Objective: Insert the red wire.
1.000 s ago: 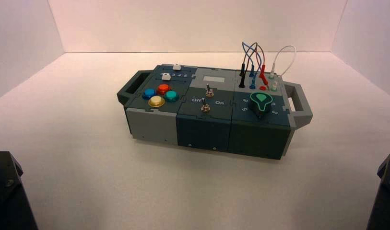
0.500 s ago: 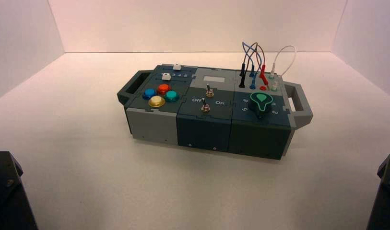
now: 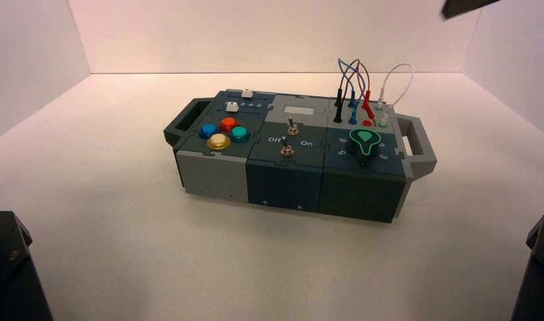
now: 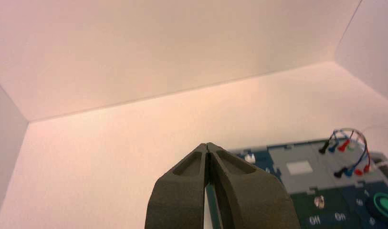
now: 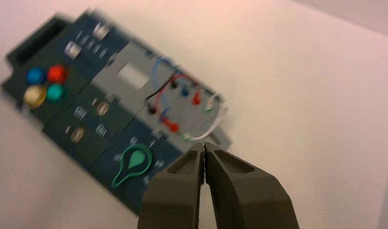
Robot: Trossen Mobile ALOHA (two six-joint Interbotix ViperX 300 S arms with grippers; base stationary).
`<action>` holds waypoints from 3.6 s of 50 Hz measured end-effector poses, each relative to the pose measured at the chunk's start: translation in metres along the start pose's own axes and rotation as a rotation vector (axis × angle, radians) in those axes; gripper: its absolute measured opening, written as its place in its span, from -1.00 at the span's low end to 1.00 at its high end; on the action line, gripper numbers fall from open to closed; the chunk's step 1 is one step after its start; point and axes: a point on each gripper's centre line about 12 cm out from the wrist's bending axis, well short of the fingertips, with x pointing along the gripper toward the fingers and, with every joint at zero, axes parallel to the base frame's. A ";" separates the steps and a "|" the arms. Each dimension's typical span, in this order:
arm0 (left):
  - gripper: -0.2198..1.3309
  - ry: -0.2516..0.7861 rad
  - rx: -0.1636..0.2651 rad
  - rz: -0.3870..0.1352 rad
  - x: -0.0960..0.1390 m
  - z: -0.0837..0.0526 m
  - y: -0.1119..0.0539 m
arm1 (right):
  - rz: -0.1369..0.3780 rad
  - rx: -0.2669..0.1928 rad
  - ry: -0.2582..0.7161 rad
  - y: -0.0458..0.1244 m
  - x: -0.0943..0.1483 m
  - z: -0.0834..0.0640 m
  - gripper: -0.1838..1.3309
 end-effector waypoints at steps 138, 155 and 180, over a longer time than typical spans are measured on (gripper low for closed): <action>-0.93 0.354 0.047 -0.398 0.050 -0.054 -0.124 | 0.053 -0.350 0.623 0.037 0.126 0.023 0.40; -0.93 0.351 0.054 -0.399 0.050 -0.054 -0.124 | 0.047 -0.358 0.646 0.037 0.136 0.029 0.40; -0.93 0.351 0.061 -0.398 0.050 -0.054 -0.124 | 0.044 -0.368 0.673 0.038 0.148 0.029 0.40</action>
